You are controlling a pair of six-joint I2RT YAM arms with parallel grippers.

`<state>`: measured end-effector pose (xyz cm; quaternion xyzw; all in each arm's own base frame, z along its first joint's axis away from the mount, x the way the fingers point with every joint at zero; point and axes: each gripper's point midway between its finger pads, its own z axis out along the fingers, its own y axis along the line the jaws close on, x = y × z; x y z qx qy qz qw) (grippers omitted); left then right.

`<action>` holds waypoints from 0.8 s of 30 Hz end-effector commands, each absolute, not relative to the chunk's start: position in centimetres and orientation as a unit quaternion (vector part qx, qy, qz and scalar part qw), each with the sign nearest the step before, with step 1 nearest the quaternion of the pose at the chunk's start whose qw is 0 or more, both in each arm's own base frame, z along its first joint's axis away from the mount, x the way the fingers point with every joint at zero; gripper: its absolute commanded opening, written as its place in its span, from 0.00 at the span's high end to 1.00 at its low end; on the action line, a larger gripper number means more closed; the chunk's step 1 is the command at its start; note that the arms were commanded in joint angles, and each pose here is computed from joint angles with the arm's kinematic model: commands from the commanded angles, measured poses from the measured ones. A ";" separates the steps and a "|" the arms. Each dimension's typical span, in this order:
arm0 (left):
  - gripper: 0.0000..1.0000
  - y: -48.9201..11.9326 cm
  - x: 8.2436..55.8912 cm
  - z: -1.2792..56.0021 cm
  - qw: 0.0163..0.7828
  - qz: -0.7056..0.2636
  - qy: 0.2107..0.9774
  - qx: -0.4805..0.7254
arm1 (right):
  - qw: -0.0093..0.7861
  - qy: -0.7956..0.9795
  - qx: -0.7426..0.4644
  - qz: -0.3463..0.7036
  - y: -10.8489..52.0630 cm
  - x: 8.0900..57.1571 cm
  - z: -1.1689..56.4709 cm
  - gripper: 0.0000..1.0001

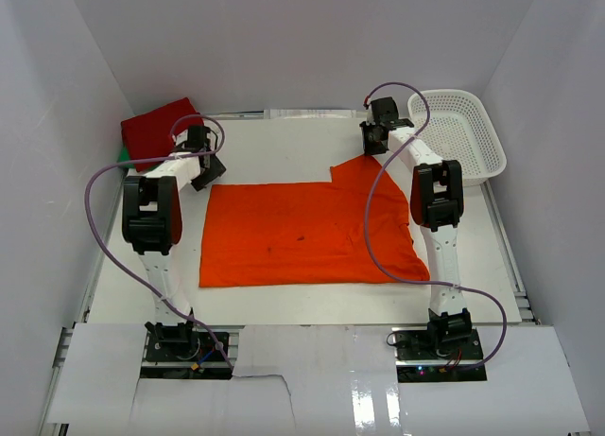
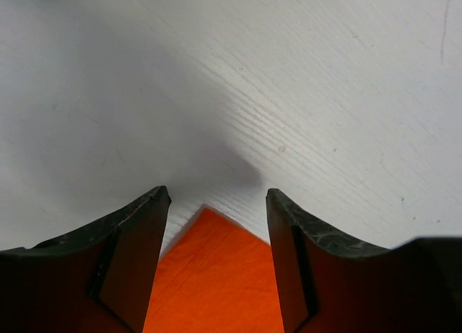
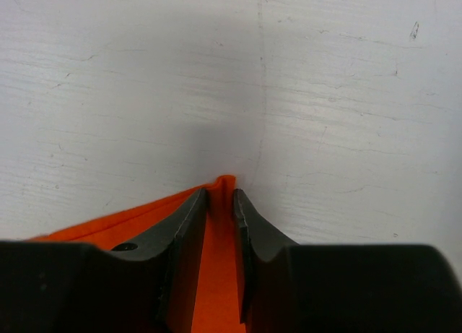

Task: Fold and stack the t-shirts
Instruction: Grap the side of the flattened tshirt furthest away from the robot with both arms

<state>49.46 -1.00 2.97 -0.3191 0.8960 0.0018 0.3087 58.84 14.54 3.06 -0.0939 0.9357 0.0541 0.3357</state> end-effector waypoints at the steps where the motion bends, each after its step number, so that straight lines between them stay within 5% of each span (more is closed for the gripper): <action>1: 0.33 -1.2 45.8 1.1 0.242 0.042 0.923 -0.297 | 0.331 0.937 -0.096 0.057 14.2 58.9 2.2 0.72; 13: 0.50 -2.3 44.7 0.1 0.215 0.095 0.938 -0.253 | 0.334 0.936 -0.096 0.063 14.3 59.0 2.6 0.71; 15: 0.61 -2.5 44.4 0.0 0.214 0.098 0.939 -0.253 | 0.333 0.936 -0.096 0.065 14.4 58.9 2.5 0.71; 16: 0.80 -2.2 44.1 -0.2 0.211 0.102 0.939 -0.253 | 0.334 0.936 -0.096 0.064 14.4 59.0 2.6 0.71; 20: 0.86 -1.9 43.8 -0.5 0.209 0.115 0.938 -0.252 | 0.333 0.935 -0.098 0.068 14.5 59.1 2.4 0.72; 24: 1.00 -1.8 45.0 -0.1 0.221 0.114 0.936 -0.248 | 0.348 0.930 -0.098 0.069 14.5 60.1 3.7 0.84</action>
